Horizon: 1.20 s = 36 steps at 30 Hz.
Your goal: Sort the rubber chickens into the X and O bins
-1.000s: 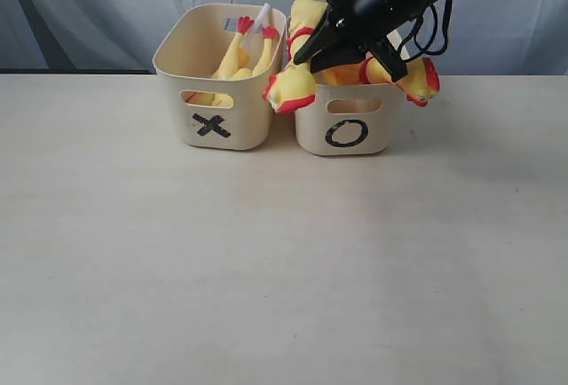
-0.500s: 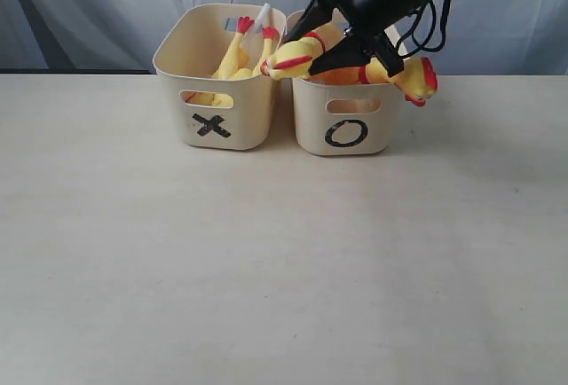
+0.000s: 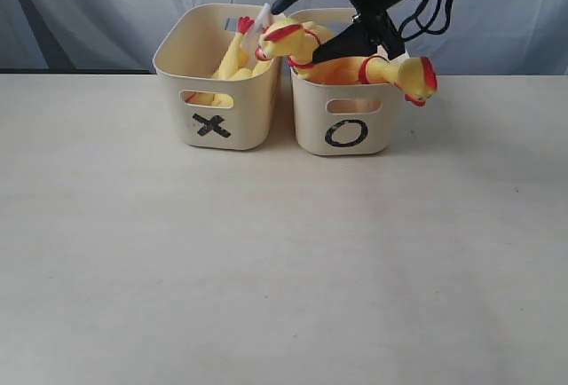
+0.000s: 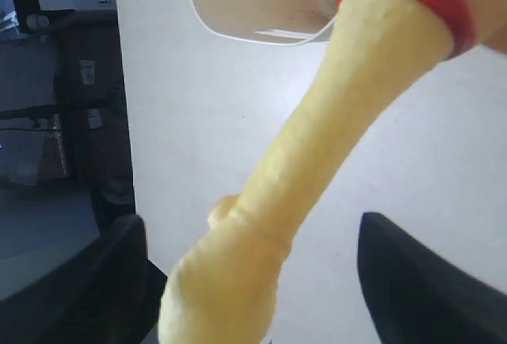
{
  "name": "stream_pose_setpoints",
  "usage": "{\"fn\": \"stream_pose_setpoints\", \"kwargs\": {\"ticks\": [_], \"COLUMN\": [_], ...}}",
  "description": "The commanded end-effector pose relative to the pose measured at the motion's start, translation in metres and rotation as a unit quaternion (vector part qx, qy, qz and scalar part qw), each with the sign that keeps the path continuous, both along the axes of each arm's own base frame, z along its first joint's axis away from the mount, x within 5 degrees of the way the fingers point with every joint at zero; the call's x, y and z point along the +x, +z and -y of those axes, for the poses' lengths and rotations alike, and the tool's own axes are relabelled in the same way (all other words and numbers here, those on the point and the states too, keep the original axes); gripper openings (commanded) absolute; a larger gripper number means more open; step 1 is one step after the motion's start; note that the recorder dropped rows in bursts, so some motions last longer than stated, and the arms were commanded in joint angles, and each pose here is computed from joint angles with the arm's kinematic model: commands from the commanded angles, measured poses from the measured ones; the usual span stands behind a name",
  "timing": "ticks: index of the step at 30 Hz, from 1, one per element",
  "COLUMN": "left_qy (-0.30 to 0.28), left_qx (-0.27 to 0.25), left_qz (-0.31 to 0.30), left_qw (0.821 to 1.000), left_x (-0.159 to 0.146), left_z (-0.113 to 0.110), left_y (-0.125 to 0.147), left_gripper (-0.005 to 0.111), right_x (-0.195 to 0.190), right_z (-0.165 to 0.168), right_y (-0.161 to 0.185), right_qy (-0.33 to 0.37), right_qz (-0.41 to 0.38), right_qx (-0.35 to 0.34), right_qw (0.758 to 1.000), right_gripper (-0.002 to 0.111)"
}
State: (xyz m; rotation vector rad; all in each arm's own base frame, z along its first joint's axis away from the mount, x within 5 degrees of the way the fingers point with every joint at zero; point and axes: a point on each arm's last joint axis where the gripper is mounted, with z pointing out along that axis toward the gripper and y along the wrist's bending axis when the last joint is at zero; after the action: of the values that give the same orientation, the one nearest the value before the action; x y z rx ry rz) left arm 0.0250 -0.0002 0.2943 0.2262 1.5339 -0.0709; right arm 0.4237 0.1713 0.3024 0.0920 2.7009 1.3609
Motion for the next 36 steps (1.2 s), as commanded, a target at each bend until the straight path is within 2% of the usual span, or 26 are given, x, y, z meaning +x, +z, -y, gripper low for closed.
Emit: {"fn": "stream_pose_setpoints", "kwargs": {"ticks": [1, 9, 16, 19, 26, 33, 36], "left_qy": [-0.001, -0.001, -0.001, -0.001, -0.001, -0.001, -0.001], "left_qx": [-0.001, -0.001, -0.001, -0.001, -0.001, -0.001, -0.001], "left_qz": [0.005, 0.004, 0.004, 0.004, 0.004, 0.004, 0.004], "left_qw": [1.000, 1.000, 1.000, 1.000, 1.000, 1.000, 1.000], "left_x": [0.000, 0.000, 0.000, 0.000, 0.000, 0.000, 0.000], "left_z": [0.000, 0.000, 0.000, 0.000, 0.000, 0.000, 0.000], "left_y": [0.000, 0.000, 0.000, 0.000, 0.000, 0.000, 0.000], "left_gripper": [0.000, 0.000, 0.000, 0.000, 0.000, 0.000, 0.000], "right_x": [-0.008, -0.025, -0.042, -0.053, -0.078, -0.106, -0.122], "right_z": [0.003, 0.008, 0.025, 0.034, 0.048, 0.072, 0.078], "right_y": [0.021, 0.056, 0.080, 0.095, 0.129, 0.160, 0.175], "right_qy": [0.003, 0.005, 0.008, 0.006, -0.005, -0.033, -0.044], "right_qz": [0.023, 0.069, 0.144, 0.180, 0.241, 0.305, 0.327], "right_qx": [0.009, 0.006, -0.088, -0.127, -0.169, -0.259, -0.264], "right_qw": [1.000, 0.998, 0.986, 0.975, 0.956, 0.916, 0.906], "right_gripper": [0.070, 0.070, 0.069, 0.056, 0.001, 0.000, 0.000]}}
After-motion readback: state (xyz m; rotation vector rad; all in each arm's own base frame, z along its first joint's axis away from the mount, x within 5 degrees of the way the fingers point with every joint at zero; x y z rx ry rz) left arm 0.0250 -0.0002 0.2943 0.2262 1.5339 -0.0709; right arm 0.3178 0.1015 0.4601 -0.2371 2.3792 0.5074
